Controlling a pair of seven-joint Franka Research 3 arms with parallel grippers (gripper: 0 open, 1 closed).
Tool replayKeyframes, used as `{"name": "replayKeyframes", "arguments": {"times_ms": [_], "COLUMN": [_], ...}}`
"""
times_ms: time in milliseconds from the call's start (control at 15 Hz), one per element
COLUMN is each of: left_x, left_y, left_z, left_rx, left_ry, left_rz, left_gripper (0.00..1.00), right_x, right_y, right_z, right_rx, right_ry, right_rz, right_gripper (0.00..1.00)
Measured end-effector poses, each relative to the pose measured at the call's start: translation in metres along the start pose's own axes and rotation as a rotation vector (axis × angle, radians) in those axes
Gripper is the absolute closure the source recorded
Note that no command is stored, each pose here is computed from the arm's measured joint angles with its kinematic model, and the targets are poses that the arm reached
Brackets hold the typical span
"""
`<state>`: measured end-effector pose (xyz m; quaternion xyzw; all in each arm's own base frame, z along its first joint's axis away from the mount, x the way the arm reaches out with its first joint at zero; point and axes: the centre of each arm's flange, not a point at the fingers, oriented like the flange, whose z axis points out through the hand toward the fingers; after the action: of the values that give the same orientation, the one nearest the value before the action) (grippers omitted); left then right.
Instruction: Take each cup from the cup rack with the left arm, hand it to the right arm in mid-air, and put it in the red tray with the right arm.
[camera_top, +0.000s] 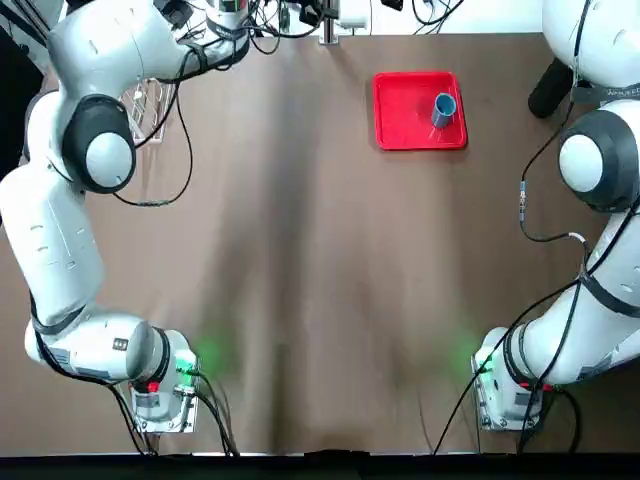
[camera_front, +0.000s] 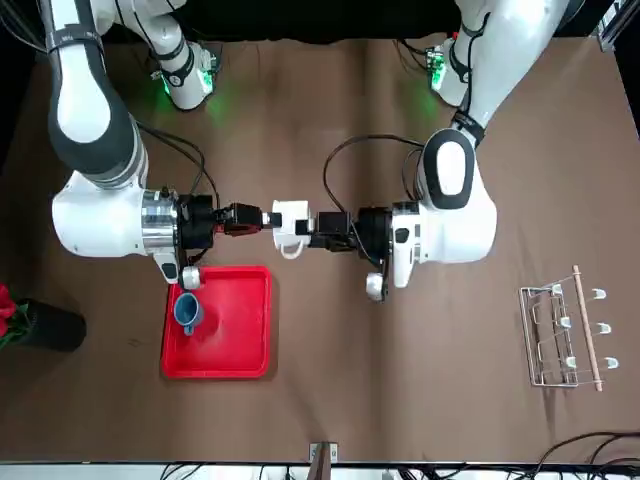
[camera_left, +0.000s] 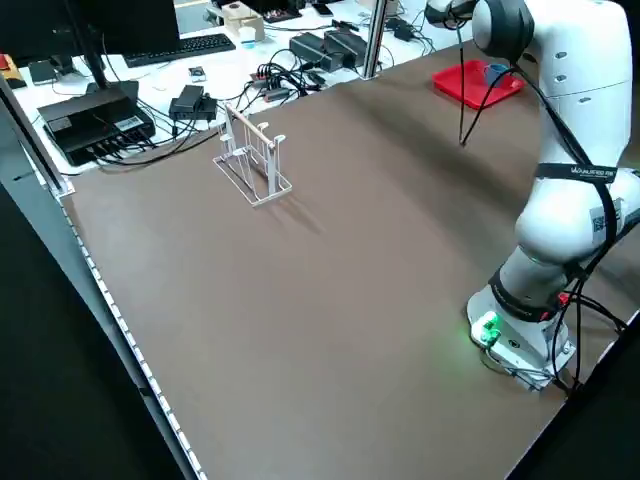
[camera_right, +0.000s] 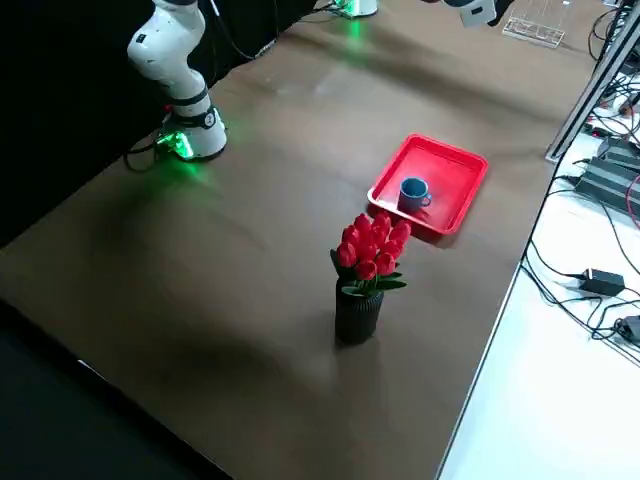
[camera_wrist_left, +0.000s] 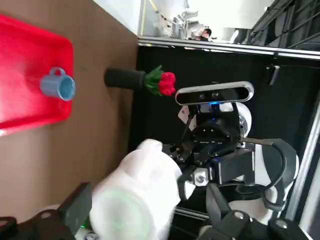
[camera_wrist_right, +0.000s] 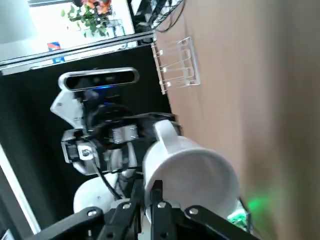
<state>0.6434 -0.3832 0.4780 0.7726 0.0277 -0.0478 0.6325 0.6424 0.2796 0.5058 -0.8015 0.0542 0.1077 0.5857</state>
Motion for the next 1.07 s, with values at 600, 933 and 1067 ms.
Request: {"name": "replayKeyframes", "arguments": {"times_ms": [600,933,1067], "left_x": [0.020,0.013,-0.001], "left_y": [-0.027,-0.012,0.021], "left_z": [-0.128,-0.196,-0.237], "left_rx": [0.696,1.106,1.255], "left_ry": [-0.079,-0.070,-0.030], "left_rz": [0.167,0.290,0.337], "left_gripper": [0.00,0.00,0.00], "right_x": [0.034,0.062,0.072], "right_y": [0.086,0.140,0.154], "right_z": [-0.018,-0.018,-0.023], "right_rx": [-0.395,-0.611,-0.712], "right_ry": [0.005,0.043,0.071], "right_rz": [-0.066,-0.123,-0.158], "right_gripper": [0.92,0.92,0.92]}}
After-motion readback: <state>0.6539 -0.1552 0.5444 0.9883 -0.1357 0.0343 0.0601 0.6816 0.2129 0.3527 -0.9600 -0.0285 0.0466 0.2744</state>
